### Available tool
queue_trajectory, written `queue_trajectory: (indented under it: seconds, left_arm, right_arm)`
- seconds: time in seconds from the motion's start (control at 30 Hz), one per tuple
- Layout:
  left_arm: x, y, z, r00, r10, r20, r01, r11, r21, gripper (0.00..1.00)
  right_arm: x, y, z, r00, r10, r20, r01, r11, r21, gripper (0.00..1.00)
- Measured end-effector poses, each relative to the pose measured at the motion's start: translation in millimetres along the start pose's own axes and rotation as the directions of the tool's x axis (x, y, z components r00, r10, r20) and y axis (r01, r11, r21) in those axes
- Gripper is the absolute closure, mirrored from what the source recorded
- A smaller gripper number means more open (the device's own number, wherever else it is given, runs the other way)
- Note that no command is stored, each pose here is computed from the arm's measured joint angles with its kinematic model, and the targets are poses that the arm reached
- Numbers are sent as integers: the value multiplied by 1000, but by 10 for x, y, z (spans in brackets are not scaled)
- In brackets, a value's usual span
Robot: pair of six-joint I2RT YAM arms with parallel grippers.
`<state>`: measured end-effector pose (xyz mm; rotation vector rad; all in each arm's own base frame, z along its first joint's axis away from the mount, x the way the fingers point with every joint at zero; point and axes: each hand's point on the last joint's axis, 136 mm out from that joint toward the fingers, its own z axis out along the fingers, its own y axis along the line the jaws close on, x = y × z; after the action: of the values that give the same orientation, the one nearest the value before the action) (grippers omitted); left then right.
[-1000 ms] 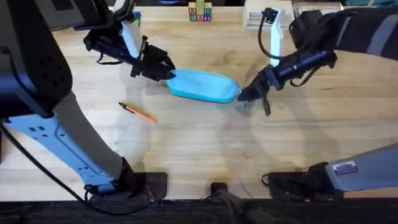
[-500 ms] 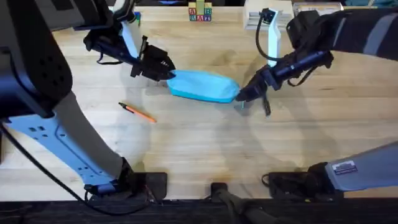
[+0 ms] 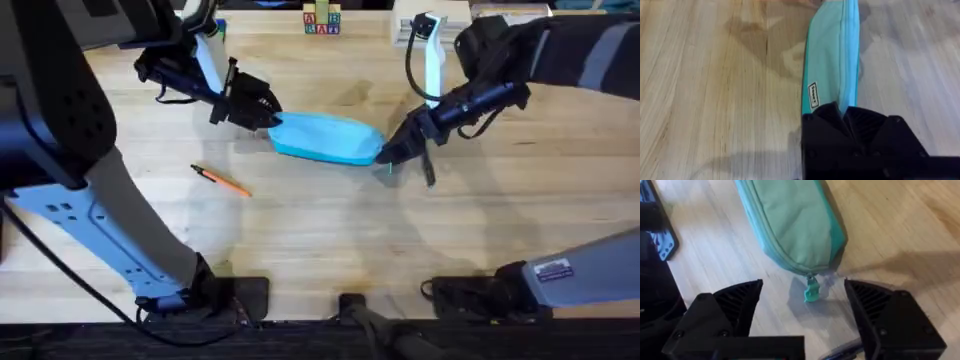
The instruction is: Unzip the bag, pick up the pens from the table one at a time and place them inside, then zip the bag closed.
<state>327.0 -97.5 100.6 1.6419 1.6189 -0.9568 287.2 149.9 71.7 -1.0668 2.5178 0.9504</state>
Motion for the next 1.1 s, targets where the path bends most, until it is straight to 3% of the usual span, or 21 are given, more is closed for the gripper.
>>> queue_trajectory:
  seconds: [0.9, 1.1]
  left_arm:
    - [0, 0, 0, 1000, 0, 0, 0, 1000, 0, 958]
    - [-1, 0, 1, 1000, 0, 0, 0, 1000, 0, 958]
  right_arm:
    - [45, -73, 109, 1000, 20, -17, -20, 1000, -21, 16]
    - [45, -73, 109, 1000, 21, -18, -21, 1000, -21, 73]
